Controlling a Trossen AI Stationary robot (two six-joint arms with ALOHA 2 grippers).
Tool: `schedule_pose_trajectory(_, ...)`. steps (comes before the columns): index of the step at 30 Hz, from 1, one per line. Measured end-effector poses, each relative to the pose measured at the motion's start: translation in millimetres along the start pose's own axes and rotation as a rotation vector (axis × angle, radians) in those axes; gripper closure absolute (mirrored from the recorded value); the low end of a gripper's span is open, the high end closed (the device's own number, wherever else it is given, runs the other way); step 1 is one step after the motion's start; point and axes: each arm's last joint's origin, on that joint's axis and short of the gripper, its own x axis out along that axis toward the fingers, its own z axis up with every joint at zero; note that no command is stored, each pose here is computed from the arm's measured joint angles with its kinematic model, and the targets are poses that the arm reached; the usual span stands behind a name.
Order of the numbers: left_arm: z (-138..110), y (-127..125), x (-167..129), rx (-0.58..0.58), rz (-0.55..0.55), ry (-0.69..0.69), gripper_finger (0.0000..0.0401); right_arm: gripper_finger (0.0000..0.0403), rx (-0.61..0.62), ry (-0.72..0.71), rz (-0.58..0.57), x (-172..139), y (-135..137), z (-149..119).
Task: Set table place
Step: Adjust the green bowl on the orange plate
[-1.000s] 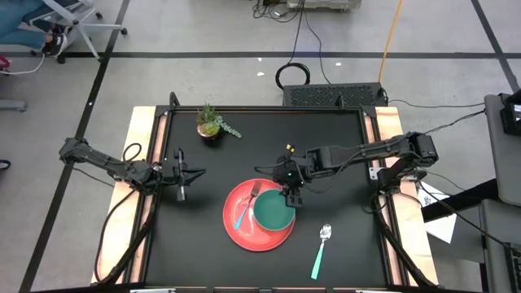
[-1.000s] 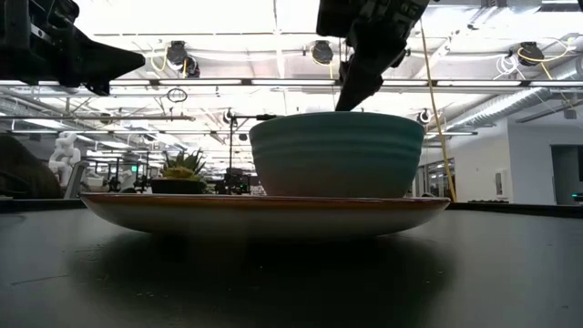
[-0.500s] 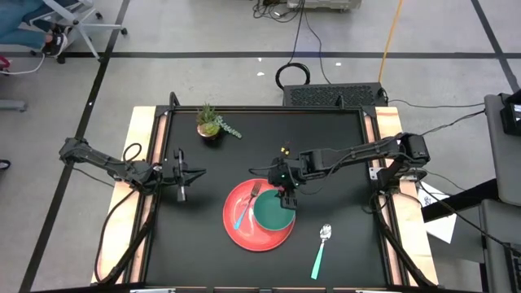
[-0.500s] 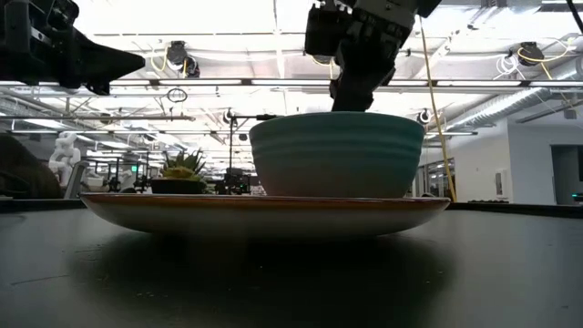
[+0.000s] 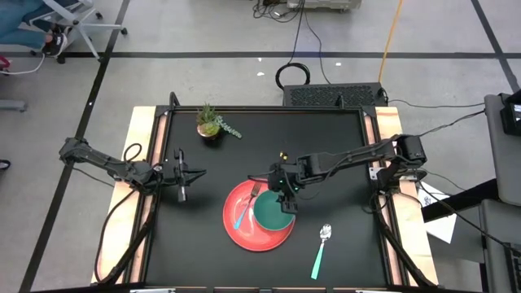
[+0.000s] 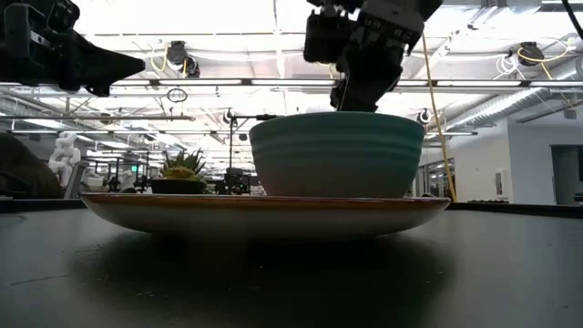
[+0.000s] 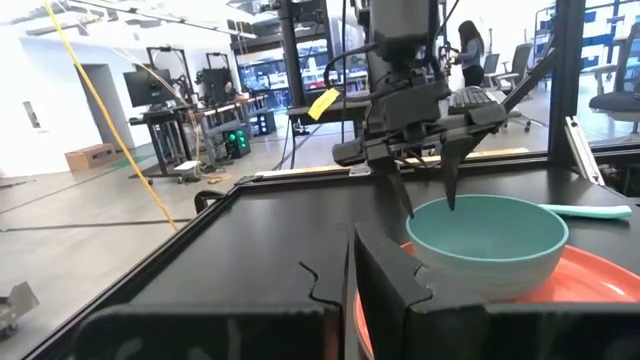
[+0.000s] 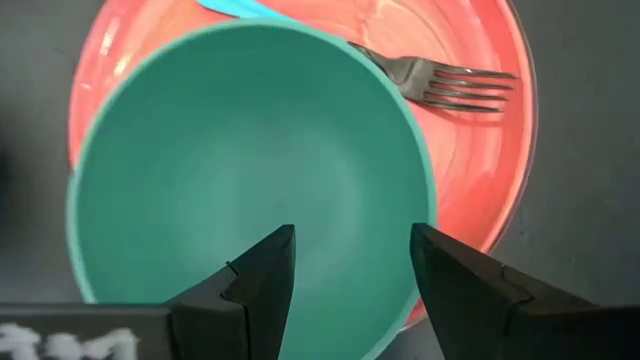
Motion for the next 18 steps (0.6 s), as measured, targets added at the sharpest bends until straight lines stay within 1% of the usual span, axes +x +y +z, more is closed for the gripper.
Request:
schedule_pose_trajectory(14,0.2,0.0,0.0,-0.005,0.0,-0.002,0.0373,0.0211,0.001,-0.005,-0.007,-0.3,-1.5,0.7)
schedule_pose_trajectory(18,0.3,0.1,0.0,-0.006,0.0,-0.003,0.0373,0.0211,-0.016,-0.015,-0.073,-0.4,-3.3,1.0)
